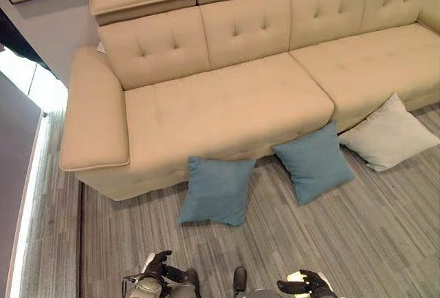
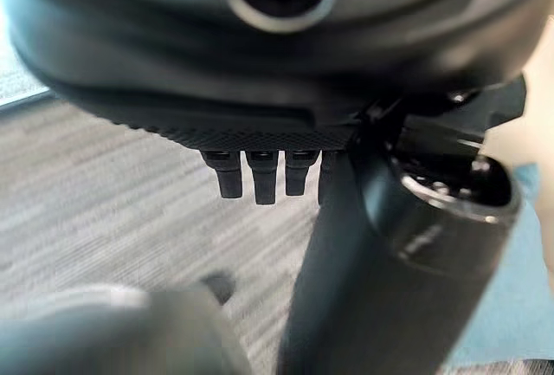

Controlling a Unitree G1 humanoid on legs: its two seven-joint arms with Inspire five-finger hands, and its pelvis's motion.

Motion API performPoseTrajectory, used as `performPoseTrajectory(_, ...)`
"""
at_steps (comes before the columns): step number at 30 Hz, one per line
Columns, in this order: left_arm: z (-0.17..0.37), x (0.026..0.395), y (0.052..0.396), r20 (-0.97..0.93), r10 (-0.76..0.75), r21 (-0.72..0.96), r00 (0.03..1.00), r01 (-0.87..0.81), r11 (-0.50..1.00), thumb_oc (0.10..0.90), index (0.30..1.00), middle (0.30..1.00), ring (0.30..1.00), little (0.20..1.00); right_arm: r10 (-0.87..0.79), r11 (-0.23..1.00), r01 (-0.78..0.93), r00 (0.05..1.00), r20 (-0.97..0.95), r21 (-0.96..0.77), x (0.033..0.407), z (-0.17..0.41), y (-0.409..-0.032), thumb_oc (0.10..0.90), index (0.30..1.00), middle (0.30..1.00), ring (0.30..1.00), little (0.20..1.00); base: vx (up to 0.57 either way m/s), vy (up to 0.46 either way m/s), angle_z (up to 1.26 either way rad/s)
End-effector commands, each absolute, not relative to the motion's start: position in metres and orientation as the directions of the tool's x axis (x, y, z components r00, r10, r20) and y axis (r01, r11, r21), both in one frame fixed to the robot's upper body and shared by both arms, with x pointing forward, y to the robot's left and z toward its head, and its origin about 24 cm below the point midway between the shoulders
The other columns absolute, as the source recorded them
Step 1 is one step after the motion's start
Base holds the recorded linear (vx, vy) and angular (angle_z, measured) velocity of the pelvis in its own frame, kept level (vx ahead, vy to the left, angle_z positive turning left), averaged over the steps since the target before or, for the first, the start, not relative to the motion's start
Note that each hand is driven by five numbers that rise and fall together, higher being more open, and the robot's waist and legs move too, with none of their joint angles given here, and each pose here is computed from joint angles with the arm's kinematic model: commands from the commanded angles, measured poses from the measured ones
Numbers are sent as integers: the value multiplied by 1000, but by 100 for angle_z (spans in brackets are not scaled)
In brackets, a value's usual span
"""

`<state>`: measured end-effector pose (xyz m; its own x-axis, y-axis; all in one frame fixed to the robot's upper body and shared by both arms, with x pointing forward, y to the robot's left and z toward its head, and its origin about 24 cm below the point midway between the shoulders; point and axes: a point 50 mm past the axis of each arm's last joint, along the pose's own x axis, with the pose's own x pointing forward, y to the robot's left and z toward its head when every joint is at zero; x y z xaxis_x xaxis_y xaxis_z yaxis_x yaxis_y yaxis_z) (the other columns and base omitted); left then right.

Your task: Pick up all the scattered cushions and arrange them neatly on the sofa.

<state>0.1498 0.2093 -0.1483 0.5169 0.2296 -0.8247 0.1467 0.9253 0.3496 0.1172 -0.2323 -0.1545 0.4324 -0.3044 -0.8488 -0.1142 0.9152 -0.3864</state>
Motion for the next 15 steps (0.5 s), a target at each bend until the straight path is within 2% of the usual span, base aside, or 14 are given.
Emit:
performPoseTrajectory(1, -150, 142, 212, -823, 240, 377, 516, 179, 909, 800, 900, 900, 900, 900, -365, 888, -90, 457, -811, -451, 120, -148, -252, 800, 900, 900, 900, 900, 140, 51, -10)
performPoseTrajectory(7, -153, 133, 215, -838, 249, 374, 486, 180, 910, 800, 900, 900, 900, 900, -350, 891, -119, 431, -832, -437, 112, -152, -246, 800, 900, 900, 900, 900, 250, 159, -27)
performPoseTrajectory(15, -148, 140, 226, -817, 278, 404, 505, 157, 901, 800, 900, 900, 900, 900, -310, 903, -127, 466, -829, -409, 124, -151, -236, 800, 900, 900, 900, 900, 141, 190, -15)
